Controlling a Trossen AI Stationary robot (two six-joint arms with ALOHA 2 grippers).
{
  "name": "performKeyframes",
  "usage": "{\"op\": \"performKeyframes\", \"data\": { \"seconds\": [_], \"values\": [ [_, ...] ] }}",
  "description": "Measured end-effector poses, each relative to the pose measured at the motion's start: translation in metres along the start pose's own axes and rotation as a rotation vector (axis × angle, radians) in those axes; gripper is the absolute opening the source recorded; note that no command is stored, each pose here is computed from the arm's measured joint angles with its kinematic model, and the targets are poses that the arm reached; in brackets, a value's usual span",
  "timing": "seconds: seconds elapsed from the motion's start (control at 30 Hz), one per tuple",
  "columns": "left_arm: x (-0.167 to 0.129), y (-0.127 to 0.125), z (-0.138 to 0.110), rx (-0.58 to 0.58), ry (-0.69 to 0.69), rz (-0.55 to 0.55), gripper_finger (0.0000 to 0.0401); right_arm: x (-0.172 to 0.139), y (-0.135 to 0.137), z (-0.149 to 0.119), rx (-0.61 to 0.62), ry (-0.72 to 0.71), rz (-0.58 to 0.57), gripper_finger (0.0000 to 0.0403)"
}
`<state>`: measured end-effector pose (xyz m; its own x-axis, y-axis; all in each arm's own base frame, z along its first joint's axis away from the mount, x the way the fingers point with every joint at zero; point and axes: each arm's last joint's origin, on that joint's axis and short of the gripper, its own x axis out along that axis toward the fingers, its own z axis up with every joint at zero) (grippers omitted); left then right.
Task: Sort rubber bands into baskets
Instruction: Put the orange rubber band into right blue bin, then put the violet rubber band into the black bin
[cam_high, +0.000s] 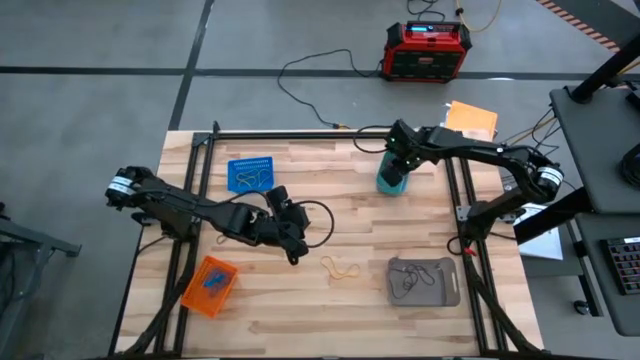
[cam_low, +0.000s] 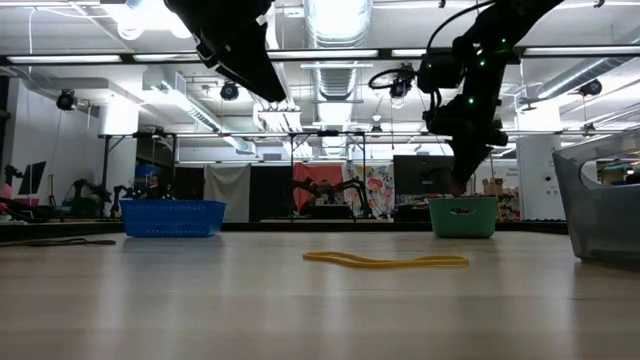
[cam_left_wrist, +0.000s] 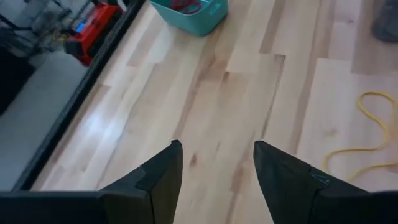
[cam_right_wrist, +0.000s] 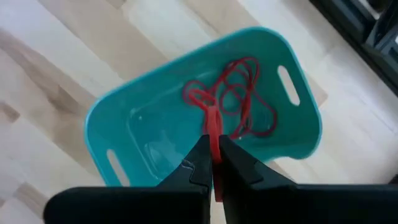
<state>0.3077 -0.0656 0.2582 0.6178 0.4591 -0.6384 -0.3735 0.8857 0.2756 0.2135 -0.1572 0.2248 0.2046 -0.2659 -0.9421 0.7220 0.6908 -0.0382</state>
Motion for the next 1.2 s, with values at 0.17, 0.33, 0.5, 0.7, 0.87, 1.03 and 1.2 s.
{"op": "performKeyframes", "data": {
  "seconds": [0.17, 0.33, 0.5, 0.7, 0.87, 1.03, 1.2],
  "values": [
    [0.0000, -0.0011, -0.0002, -0.012, 0.012, -0.038, 0.0180, 0.0000, 0.0002, 0.0017, 0.018, -0.017, 0.002, 0.0012],
    [-0.0001, -0.0015, -0.0011, -0.028, 0.025, -0.055, 0.0180, -0.0001, 0.0005, 0.0033, 0.018, -0.034, 0.005, 0.0019],
    [-0.0005, -0.0033, -0.0050, -0.030, 0.087, -0.145, 0.0180, -0.0001, 0.0005, 0.0033, 0.018, -0.034, 0.005, 0.0031],
    [-0.0008, -0.0027, -0.0071, -0.034, 0.109, -0.142, 0.0180, -0.0001, 0.0005, 0.0034, 0.026, -0.035, 0.006, 0.0072],
    [-0.0009, -0.0026, -0.0070, -0.034, 0.108, -0.141, 0.0181, 0.0000, 0.0005, 0.0034, 0.026, -0.035, 0.005, 0.0117],
    [-0.0009, -0.0026, -0.0069, -0.037, 0.107, -0.141, 0.0181, 0.0000, 0.0005, 0.0034, 0.024, -0.035, 0.005, 0.0154],
    [-0.0008, -0.0025, -0.0064, -0.064, 0.102, -0.134, 0.0181, -0.0008, 0.0005, 0.0035, 0.024, -0.037, 0.005, 0.0178]
  ]
}}
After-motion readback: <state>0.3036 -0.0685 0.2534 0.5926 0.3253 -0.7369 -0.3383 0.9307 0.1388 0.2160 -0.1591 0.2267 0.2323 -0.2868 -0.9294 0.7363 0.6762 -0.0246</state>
